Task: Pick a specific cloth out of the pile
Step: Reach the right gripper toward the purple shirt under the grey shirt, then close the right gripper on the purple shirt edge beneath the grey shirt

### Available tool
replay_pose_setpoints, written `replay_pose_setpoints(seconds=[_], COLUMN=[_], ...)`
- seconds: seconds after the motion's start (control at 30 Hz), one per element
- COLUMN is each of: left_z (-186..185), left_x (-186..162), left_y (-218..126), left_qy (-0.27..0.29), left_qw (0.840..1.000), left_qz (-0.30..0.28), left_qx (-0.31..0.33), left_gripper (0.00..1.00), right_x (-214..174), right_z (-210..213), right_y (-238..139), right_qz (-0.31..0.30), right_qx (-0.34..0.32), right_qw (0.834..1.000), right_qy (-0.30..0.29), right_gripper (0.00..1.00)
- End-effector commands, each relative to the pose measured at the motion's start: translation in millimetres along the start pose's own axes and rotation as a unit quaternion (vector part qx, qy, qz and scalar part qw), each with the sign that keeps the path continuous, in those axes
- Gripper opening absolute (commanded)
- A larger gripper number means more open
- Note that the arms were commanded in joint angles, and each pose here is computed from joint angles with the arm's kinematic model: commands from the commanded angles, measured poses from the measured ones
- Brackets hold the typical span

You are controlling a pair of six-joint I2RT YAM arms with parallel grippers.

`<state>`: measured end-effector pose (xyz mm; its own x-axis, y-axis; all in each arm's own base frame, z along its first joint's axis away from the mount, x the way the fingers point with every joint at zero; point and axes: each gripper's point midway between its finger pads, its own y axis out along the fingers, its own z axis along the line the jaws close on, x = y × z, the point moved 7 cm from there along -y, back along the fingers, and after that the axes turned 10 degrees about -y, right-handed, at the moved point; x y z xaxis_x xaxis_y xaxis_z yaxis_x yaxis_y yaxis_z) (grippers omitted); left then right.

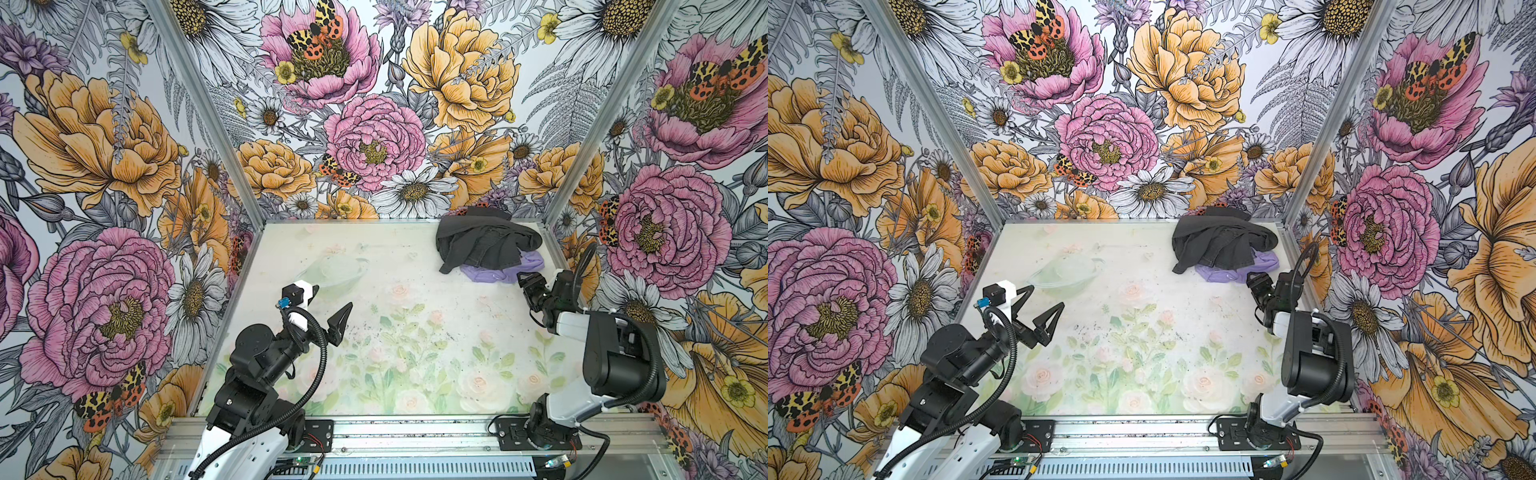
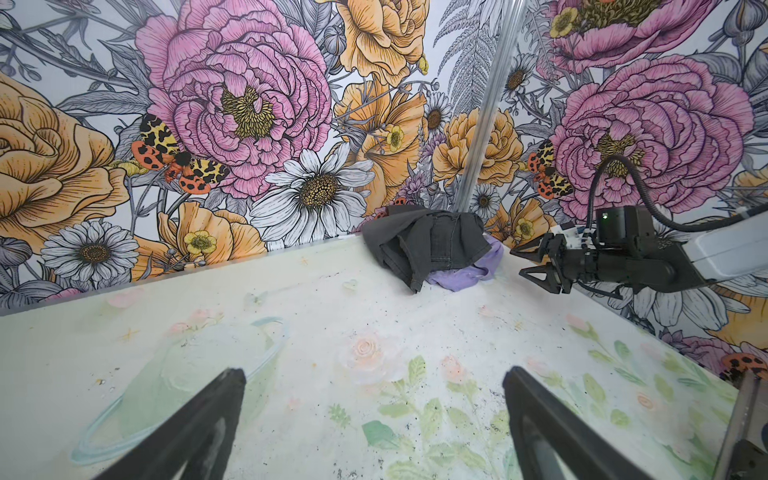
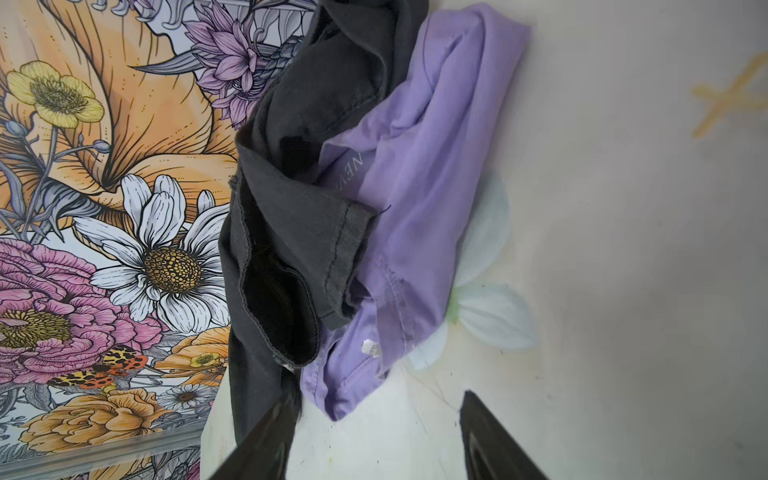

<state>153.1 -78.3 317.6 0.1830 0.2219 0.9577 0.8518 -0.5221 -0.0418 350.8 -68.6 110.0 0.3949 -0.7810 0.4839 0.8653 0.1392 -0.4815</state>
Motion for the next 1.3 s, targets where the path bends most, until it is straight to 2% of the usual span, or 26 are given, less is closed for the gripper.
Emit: replay_pose_setpoints(seconds=[0.0, 0.27, 0.6, 1.27], left_z=[0, 3, 5, 5], left_x=[1, -3, -3, -1], left_y=[-3, -1, -1, -4], left_qy=[-0.002, -0.001, -0.001, 0.001], left_qw=[1.0, 1.0, 1.0, 1.0], left_qz=[-0.011, 0.0, 0.0, -0.005], left_qx=[-0.008, 0.002, 0.009, 0.016], left_gripper=[0.99, 0.99, 0.99, 0.99], right_x=[8, 0, -3, -5], right_z=[4, -8, -3, -2], right_y=[11, 29, 44, 63], right_qz=[-0.014, 0.004, 0.024, 0.051], right_qx=[0.028, 0.012, 0.013, -0.051], right_qw=[0.999, 1.0, 0.999, 0.997], right_qy=[0.017, 0.028, 0.027, 0.003], right_gripper=[0.61, 0.54, 0.54, 0.48])
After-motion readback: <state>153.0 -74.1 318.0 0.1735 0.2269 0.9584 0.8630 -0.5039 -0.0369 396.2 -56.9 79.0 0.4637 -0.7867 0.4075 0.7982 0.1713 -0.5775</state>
